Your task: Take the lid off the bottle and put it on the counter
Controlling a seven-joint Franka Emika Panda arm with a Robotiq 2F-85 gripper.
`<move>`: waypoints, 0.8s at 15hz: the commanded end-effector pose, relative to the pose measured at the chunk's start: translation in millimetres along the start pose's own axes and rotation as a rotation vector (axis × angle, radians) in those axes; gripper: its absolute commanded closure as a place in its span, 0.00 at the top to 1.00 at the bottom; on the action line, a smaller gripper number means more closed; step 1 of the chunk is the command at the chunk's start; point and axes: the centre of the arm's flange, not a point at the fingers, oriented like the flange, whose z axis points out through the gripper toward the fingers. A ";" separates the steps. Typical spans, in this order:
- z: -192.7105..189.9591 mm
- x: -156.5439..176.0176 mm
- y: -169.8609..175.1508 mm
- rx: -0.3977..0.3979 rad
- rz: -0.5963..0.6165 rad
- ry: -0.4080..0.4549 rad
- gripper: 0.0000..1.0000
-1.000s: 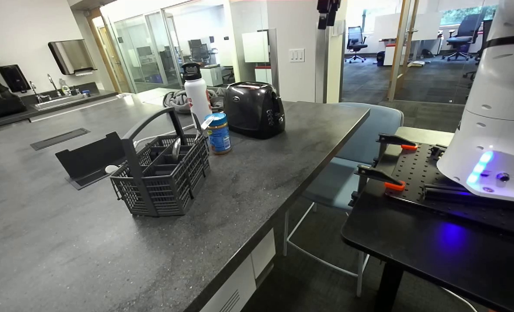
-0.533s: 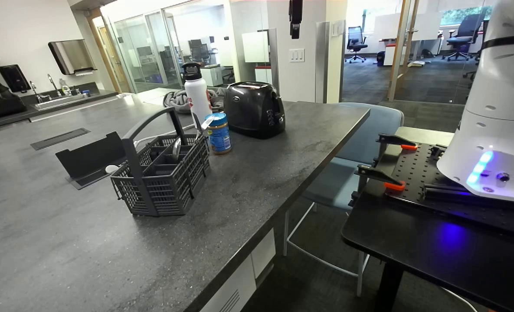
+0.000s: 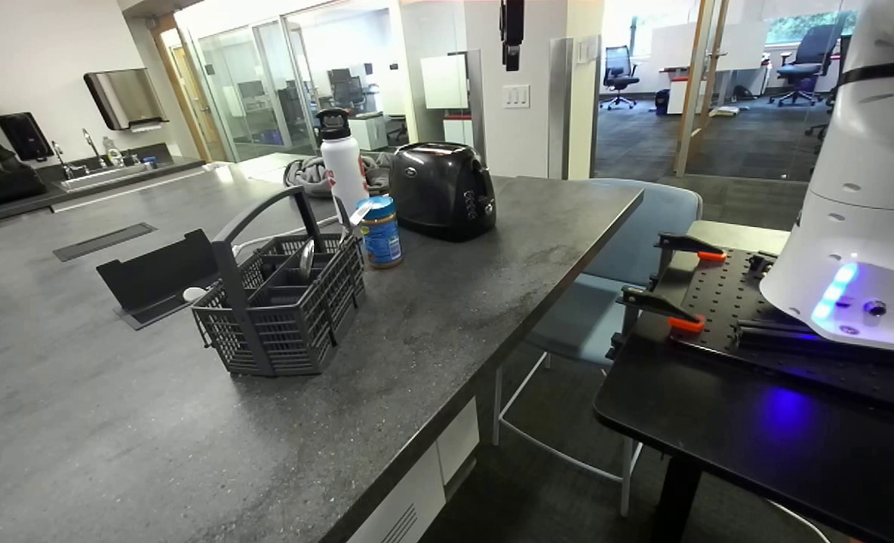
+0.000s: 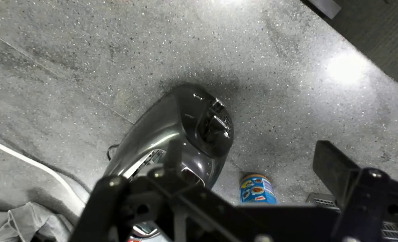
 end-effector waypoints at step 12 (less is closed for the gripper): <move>115.7 178.1 -37.4 -0.053 -0.772 0.042 1.00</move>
